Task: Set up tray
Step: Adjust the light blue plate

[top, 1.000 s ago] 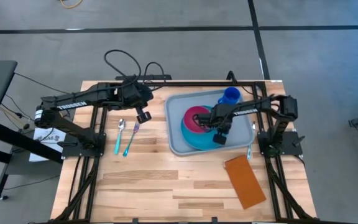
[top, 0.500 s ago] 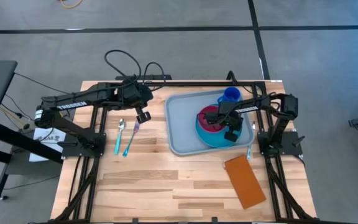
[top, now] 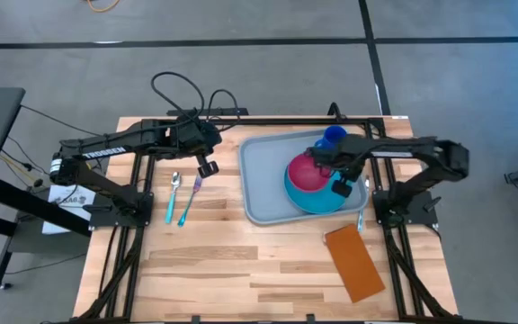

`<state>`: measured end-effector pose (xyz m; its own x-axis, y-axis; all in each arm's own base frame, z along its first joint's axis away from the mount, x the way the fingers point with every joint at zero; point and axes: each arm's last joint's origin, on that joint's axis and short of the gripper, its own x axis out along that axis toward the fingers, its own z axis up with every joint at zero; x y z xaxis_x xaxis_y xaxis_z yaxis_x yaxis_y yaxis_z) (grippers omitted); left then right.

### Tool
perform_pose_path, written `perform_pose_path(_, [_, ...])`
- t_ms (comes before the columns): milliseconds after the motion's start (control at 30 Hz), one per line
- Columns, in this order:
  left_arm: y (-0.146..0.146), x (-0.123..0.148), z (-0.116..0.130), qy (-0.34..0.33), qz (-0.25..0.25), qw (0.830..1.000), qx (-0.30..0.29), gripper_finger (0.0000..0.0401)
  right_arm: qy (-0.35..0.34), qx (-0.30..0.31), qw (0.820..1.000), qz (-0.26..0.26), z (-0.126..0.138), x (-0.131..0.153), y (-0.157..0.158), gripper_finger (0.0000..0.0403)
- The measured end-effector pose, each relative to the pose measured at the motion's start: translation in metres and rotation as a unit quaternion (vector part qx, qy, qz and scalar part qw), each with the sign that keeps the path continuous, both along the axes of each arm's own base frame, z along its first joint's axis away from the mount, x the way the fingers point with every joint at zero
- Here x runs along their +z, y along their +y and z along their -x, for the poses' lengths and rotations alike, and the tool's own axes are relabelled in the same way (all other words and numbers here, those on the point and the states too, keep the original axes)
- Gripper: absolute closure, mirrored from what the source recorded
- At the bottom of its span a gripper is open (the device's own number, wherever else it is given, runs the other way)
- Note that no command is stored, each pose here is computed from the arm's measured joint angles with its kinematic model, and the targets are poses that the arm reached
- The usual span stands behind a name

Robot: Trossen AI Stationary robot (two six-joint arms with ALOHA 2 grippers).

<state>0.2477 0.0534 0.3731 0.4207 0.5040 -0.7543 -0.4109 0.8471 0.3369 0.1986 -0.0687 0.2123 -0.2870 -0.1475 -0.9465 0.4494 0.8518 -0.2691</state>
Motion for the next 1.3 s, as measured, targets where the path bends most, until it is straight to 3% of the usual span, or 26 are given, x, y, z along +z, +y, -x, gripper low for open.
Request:
perform_pose_path(100, [0.001,0.001,-0.001,-0.004,-0.007,1.0,0.004,0.0401,-0.112,0.004,0.994,-0.004,-0.002,0.016,0.006,0.0403])
perform_pose_path(200, [0.001,0.001,-0.001,-0.007,-0.006,1.0,0.006,0.0401,-0.237,0.033,0.971,-0.019,-0.01,0.033,0.016,0.0403])
perform_pose_path(300, [0.001,0.001,-0.001,-0.008,-0.006,1.0,0.008,0.0401,-0.347,0.117,0.93,-0.026,-0.023,0.048,0.03,0.0403])
perform_pose_path(433, [0.001,0.001,-0.001,-0.008,-0.006,1.0,0.008,0.0401,-0.464,0.2,0.863,-0.004,-0.047,0.064,0.048,0.0403])
perform_pose_path(500, [0.001,0.001,-0.001,-0.011,-0.005,1.0,0.008,0.0401,-0.487,0.223,0.844,0.001,-0.062,0.062,0.054,0.0403])
perform_pose_path(600, [0.0,0.002,-0.002,-0.018,-0.003,1.0,0.007,0.0401,-0.446,0.218,0.868,0.007,-0.074,0.041,0.053,0.0403])
perform_pose_path(700, [-0.002,0.001,-0.003,-0.019,0.0,1.0,0.006,0.0401,-0.354,0.157,0.921,0.044,-0.072,0.017,0.041,0.0403])
perform_pose_path(800, [-0.003,0.001,-0.003,-0.019,0.004,1.0,0.003,0.0401,-0.283,0.111,0.951,0.063,-0.068,0.001,0.029,0.0403])
perform_pose_path(1033, [-0.004,0.001,-0.003,-0.02,0.004,1.0,0.001,0.0401,-0.257,0.074,0.961,0.063,-0.066,-0.009,0.002,0.0403])
perform_pose_path(1300, [-0.004,0.001,-0.003,-0.018,0.003,1.0,0.0,0.0401,-0.148,0.022,0.989,-0.008,-0.049,-0.028,-0.007,0.0403])
